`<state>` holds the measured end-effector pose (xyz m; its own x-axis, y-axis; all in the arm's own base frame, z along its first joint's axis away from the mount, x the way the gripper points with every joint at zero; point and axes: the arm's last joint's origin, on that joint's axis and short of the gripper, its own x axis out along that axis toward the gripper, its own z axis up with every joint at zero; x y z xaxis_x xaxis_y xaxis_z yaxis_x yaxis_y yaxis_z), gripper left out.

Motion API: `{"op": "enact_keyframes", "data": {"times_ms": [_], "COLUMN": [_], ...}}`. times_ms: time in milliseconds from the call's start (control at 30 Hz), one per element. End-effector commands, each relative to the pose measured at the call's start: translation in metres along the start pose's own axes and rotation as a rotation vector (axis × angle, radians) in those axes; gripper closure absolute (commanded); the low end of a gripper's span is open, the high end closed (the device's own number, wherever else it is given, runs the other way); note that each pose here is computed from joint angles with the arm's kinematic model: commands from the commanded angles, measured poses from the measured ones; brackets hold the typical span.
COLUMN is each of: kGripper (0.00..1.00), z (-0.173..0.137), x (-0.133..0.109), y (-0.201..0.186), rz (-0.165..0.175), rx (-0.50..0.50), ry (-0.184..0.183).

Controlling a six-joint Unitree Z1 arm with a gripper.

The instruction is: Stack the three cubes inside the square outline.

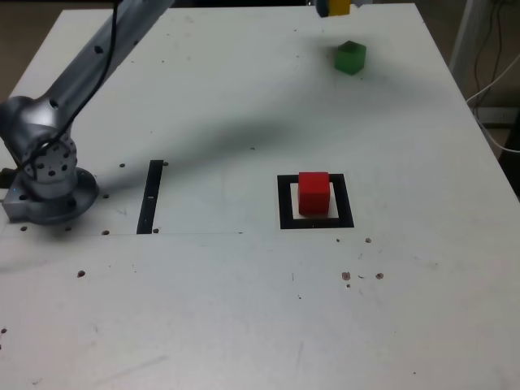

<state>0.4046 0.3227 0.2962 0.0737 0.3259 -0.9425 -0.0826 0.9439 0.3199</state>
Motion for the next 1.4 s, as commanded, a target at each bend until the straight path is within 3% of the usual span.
{"op": "enact_keyframes", "data": {"times_ms": [0, 267, 533, 767, 1067, 1367], "kGripper": [0.71, 0.7, 0.7, 0.7, 0.7, 0.7], "z": [-0.004, -0.017, -0.039, -0.082, -0.111, -0.13], "x": [-0.024, -0.08, -0.111, -0.13, -0.116, -0.095], "y": [-0.004, -0.057, -0.146, -0.203, -0.259, -0.296], "rz": [0.006, -0.077, -0.153, -0.187, -0.223, -0.227], "rx": [0.012, 0.153, 0.267, 0.254, 0.241, 0.193], "ry": [-0.024, 0.02, 0.099, 0.07, 0.1, 0.098]}}
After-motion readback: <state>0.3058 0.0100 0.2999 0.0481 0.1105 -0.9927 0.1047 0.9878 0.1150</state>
